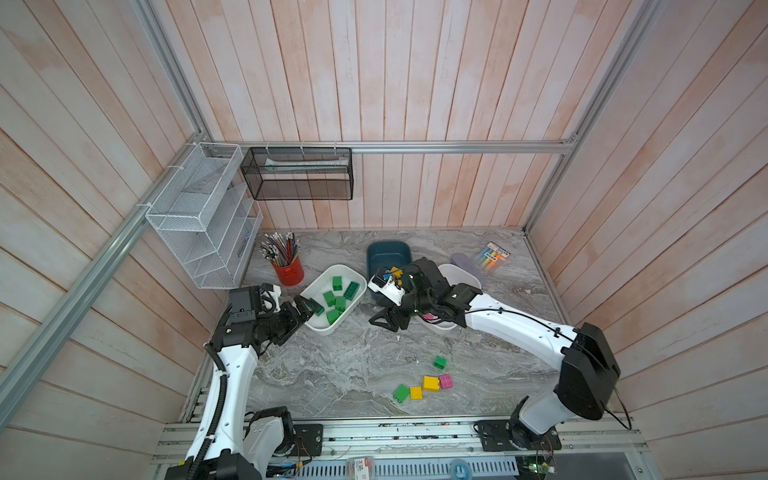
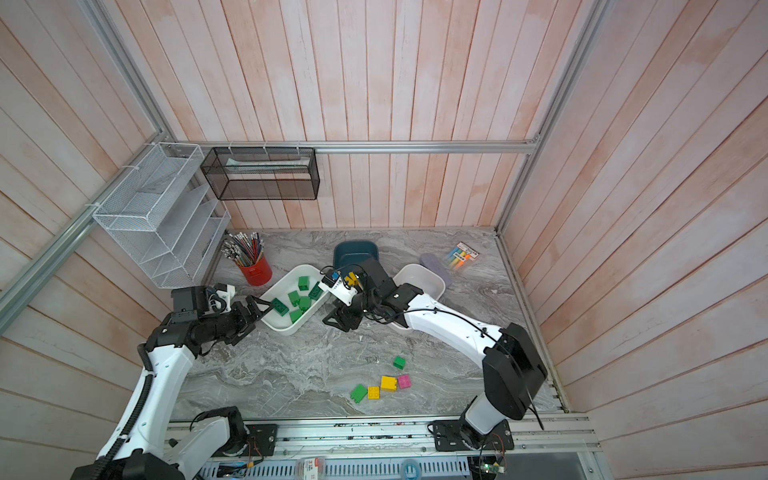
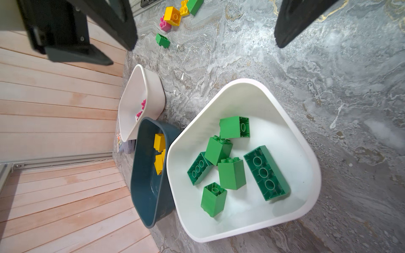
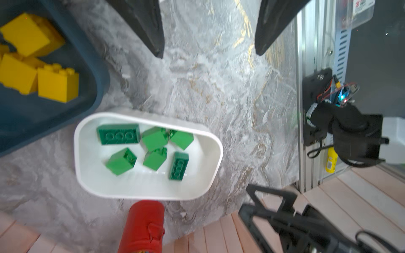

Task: Sort the legos into containers by color
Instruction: 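Return the right gripper to the pile and grasp another green brick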

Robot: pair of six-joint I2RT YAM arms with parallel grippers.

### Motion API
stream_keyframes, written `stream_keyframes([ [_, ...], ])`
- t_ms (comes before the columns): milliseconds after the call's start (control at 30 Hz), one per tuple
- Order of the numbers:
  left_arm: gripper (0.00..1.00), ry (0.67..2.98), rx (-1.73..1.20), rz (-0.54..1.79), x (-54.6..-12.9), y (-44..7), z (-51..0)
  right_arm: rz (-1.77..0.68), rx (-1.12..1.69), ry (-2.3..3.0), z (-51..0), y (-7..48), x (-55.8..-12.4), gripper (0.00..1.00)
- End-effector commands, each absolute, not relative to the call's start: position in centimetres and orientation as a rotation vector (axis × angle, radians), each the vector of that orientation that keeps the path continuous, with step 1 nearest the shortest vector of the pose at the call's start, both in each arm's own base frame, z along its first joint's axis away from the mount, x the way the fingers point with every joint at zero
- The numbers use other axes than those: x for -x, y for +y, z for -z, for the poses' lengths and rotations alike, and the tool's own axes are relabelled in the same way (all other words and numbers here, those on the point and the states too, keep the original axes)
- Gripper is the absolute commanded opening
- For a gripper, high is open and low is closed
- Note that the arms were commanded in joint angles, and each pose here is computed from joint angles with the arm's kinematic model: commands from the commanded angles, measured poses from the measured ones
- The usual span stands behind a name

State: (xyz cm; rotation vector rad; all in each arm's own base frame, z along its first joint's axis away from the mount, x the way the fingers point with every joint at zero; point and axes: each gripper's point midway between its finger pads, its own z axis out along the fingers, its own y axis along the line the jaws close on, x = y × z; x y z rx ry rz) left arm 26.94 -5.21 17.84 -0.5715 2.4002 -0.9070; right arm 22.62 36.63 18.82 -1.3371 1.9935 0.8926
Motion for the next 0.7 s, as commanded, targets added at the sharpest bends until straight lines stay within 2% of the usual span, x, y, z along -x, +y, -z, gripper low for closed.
stream_keyframes([
  [0,1.0,2.391,0.542,0.923,-27.3,-5.3,-17.6,-0.761,1.486,2.119,-14.4,32.6,-19.1,0.66],
  [333,1.0,2.393,0.531,0.921,-27.7,-5.3,-17.5,-0.627,1.845,1.987,-9.1,30.2,-11.3,0.68],
  [533,1.0,2.397,0.533,0.922,-27.7,-5.3,-17.3,-0.524,2.127,1.775,-6.6,29.1,-9.7,0.68],
  [667,1.0,2.4,0.539,0.916,-27.5,-5.3,-17.2,-0.457,2.212,1.714,-5.2,29.1,-9.9,0.68],
])
